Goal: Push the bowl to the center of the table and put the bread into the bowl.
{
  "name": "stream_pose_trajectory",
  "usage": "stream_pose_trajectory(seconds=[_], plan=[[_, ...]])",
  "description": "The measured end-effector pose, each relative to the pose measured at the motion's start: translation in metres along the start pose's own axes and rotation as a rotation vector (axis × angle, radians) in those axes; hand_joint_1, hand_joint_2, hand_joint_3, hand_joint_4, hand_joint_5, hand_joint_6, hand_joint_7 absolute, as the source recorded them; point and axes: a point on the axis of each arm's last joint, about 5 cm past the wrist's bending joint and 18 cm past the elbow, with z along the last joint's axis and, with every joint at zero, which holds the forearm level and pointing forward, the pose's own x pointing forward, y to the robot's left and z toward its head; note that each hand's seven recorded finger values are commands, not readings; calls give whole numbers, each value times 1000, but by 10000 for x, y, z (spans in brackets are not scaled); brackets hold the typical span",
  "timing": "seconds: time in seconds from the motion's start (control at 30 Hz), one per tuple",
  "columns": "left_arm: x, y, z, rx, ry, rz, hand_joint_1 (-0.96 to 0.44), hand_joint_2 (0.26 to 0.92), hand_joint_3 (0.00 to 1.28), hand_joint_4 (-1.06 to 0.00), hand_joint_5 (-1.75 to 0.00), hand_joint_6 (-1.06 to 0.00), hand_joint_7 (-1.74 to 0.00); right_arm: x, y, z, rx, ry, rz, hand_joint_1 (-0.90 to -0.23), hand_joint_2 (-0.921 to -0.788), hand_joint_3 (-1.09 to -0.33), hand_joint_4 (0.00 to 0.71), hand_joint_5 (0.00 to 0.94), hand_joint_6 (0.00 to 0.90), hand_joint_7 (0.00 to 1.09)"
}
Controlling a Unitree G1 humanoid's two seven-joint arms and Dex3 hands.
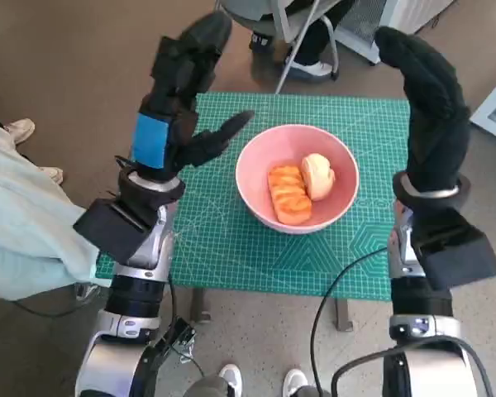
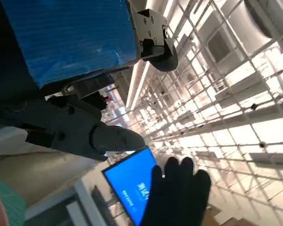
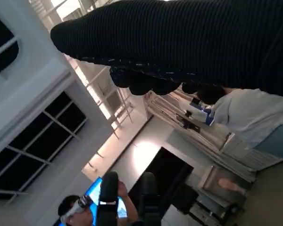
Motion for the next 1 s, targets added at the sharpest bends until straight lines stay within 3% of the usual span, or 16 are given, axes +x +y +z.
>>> stream_pose_trajectory(seconds=[0.57, 1.0], plan=[[-59, -14, 76, -4, -20, -5, -346, 921, 217, -298, -6, -67, -591, 58, 11, 34, 1, 3, 24, -575, -921, -767, 318, 0, 15, 760], [-52, -30, 85, -13, -28, 10, -342, 921, 217, -323, -16, -150, -516, 82, 13, 62, 1, -4, 29, -580, -921, -763, 320, 1, 21, 759]])
